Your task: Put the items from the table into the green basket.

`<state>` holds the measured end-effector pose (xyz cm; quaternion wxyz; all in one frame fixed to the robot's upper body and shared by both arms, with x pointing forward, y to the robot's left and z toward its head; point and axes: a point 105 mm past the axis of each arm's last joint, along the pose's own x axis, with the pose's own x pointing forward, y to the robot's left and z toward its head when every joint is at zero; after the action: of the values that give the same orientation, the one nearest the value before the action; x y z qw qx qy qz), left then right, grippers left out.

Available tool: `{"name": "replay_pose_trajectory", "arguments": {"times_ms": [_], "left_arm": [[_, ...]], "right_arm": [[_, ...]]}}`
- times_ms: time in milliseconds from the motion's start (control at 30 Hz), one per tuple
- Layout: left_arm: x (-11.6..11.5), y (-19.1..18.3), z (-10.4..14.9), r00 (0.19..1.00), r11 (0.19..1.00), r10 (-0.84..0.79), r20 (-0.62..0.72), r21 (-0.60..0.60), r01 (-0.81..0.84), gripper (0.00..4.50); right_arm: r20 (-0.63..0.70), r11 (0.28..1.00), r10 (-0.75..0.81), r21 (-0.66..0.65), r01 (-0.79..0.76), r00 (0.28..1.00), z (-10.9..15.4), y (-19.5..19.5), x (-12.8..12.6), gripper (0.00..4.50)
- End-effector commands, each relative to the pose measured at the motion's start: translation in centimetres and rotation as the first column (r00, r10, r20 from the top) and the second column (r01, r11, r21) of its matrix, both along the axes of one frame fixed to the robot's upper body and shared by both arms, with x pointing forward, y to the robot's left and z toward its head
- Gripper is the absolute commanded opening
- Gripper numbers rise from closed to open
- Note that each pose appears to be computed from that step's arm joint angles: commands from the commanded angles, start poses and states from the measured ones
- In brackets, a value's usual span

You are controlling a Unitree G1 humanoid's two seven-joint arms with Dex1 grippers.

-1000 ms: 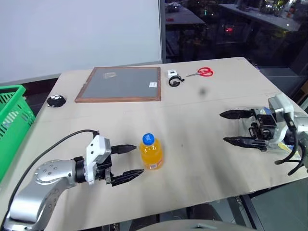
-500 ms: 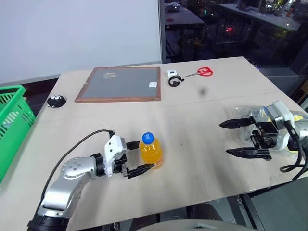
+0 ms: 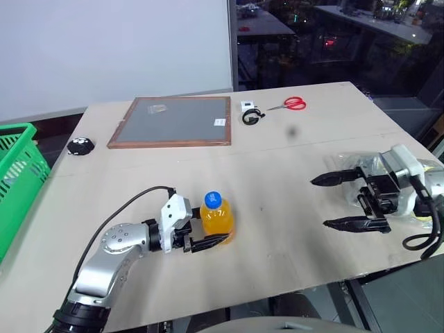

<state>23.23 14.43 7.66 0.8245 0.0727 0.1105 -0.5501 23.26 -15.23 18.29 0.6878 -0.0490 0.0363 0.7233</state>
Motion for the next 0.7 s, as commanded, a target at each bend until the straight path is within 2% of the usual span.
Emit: {"name": "replay_pose_trajectory", "arguments": {"times_ms": [33, 133, 200, 267, 333, 367, 400, 467, 500, 600, 633, 667, 700], "left_arm": [[1.4, 1.1, 1.8, 0.995, 0.998, 0.063, 0.08, -0.004, -0.063, 3.03], [2.7, 2.4, 2.8, 0.979, 0.989, 0.145, 0.143, -0.007, -0.145, 3.03], [5.0, 4.0, 4.8, 0.928, 0.957, 0.288, 0.236, -0.049, -0.285, 3.03], [8.1, 7.2, 7.4, 0.807, 0.866, 0.489, 0.33, -0.073, -0.494, 3.03], [10.5, 11.1, 10.3, 0.615, 0.711, 0.666, 0.421, -0.109, -0.695, 3.03], [11.1, 12.5, 11.9, 0.539, 0.65, 0.72, 0.438, -0.151, -0.745, 3.03], [11.2, 13.1, 13.7, 0.49, 0.624, 0.738, 0.464, -0.195, -0.756, 3.03], [11.0, 12.4, 16.0, 0.463, 0.642, 0.704, 0.539, -0.202, -0.74, 3.03], [11.2, 12.5, 17.4, 0.413, 0.611, 0.718, 0.56, -0.224, -0.759, 3.03], [11.0, 16.0, 21.4, 0.136, 0.386, 0.806, 0.576, -0.337, -0.859, 3.03], [10.1, 18.8, 22.7, -0.007, 0.256, 0.804, 0.594, -0.357, -0.898, 3.03], [9.3, 20.8, 23.4, -0.098, 0.163, 0.793, 0.601, -0.365, -0.916, 3.03], [8.5, 22.2, 23.7, -0.155, 0.095, 0.783, 0.602, -0.363, -0.927, 3.03]], "right_arm": [[0.059, 0.999, 0.036, 0.018, -0.037, 0.998, 1.2, 0.3, 0.0, 4.5], [0.08, 0.999, 0.021, 0.038, -0.024, 0.997, 1.4, 0.4, 0.5, 4.5], [0.102, 0.998, 0.0, 0.061, -0.007, 0.995, 1.7, 0.5, 1.1, 4.5], [0.129, 0.995, -0.029, 0.1, 0.016, 0.991, 2.3, 0.8, 1.8, 4.5], [0.145, 0.989, -0.044, 0.143, 0.023, 0.988, 2.9, 1.1, 2.4, 4.5], [0.149, 0.987, -0.044, 0.157, 0.02, 0.988, 3.1, 1.3, 2.5, 4.5], [0.153, 0.986, -0.039, 0.168, 0.013, 0.988, 3.3, 1.5, 2.6, 4.5], [0.157, 0.983, -0.035, 0.181, 0.006, 0.987, 3.6, 1.8, 2.7, 4.5], [0.159, 0.983, -0.035, 0.184, 0.005, 0.987, 3.7, 1.9, 2.8, 4.5], [0.168, 0.982, -0.038, 0.188, 0.006, 0.985, 3.7, 2.1, 3.1, 4.5], [0.171, 0.981, -0.04, 0.193, 0.007, 0.985, 3.8, 2.2, 3.2, 4.5], [0.172, 0.98, -0.042, 0.196, 0.007, 0.984, 3.9, 2.2, 3.3, 4.5], [0.173, 0.98, -0.042, 0.198, 0.007, 0.984, 3.9, 2.2, 3.3, 4.5]]}}
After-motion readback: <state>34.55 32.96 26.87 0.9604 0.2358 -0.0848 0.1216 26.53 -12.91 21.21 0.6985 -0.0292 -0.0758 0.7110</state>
